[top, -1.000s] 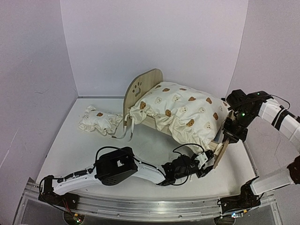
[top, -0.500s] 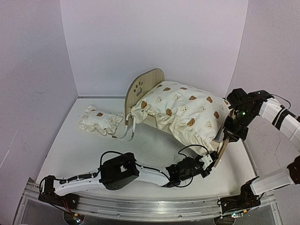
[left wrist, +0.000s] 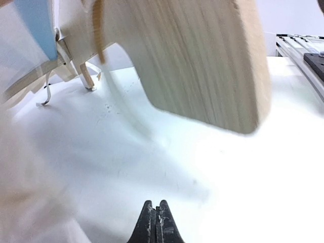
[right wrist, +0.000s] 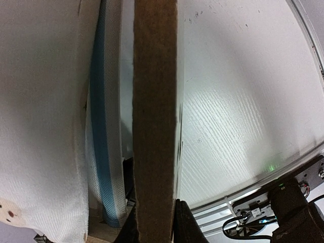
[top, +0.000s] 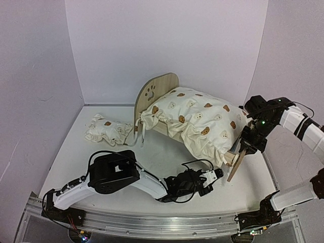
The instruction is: Set up the pet bed
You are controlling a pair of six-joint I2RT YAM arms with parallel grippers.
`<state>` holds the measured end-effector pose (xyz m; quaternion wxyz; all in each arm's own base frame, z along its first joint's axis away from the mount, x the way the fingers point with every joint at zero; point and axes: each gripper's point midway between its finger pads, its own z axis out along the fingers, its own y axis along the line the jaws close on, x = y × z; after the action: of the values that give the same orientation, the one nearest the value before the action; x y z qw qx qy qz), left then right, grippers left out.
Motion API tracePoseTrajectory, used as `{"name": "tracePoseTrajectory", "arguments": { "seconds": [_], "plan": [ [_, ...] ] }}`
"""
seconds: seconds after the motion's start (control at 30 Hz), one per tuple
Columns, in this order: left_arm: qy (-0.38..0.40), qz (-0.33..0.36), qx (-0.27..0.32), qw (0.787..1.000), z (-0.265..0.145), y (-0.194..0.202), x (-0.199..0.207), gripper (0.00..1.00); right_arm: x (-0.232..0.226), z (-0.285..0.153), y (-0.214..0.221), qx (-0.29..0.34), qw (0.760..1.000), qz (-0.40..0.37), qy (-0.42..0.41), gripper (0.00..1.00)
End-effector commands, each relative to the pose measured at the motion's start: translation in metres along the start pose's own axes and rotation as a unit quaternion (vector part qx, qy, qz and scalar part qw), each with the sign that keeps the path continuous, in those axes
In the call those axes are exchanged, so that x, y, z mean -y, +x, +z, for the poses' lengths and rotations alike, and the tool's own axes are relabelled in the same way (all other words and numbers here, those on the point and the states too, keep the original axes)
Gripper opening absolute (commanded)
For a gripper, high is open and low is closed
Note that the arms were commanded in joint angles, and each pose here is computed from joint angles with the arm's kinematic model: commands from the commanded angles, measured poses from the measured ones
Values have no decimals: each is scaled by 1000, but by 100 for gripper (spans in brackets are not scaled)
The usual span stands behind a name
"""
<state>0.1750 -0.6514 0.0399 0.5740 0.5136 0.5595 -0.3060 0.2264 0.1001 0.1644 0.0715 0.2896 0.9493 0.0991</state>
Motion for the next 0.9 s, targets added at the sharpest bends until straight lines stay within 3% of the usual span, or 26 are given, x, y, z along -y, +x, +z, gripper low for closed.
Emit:
{"name": "tracePoseTrajectory", "arguments": {
  "seconds": [0.0,0.1,0.13,0.3,0.4,0.5,0.63,0.87],
  "plan": [
    [16,6,60,998,-20,-44,3,0,-95,-81,-10,42,965,-52,-254,0],
    [35,-10,76,996,-27,-60,5,2,-94,-85,-7,45,962,-65,-261,0],
    [34,-21,83,996,-26,-67,3,8,-94,-86,-6,44,961,-66,-263,0],
    [0,-42,109,993,-5,-75,-17,18,-96,-87,1,30,958,-70,-276,0],
    [-9,-66,122,990,3,-76,-38,17,-96,-86,2,28,958,-74,-277,0],
    [15,-44,142,989,11,-82,-33,16,-96,-84,4,21,958,-73,-278,0],
    [57,-46,163,984,17,-88,-18,30,-100,-90,1,23,956,-68,-284,0],
    [49,-23,164,985,27,-74,-15,44,-106,-97,1,22,953,-69,-294,0]
  ]
}}
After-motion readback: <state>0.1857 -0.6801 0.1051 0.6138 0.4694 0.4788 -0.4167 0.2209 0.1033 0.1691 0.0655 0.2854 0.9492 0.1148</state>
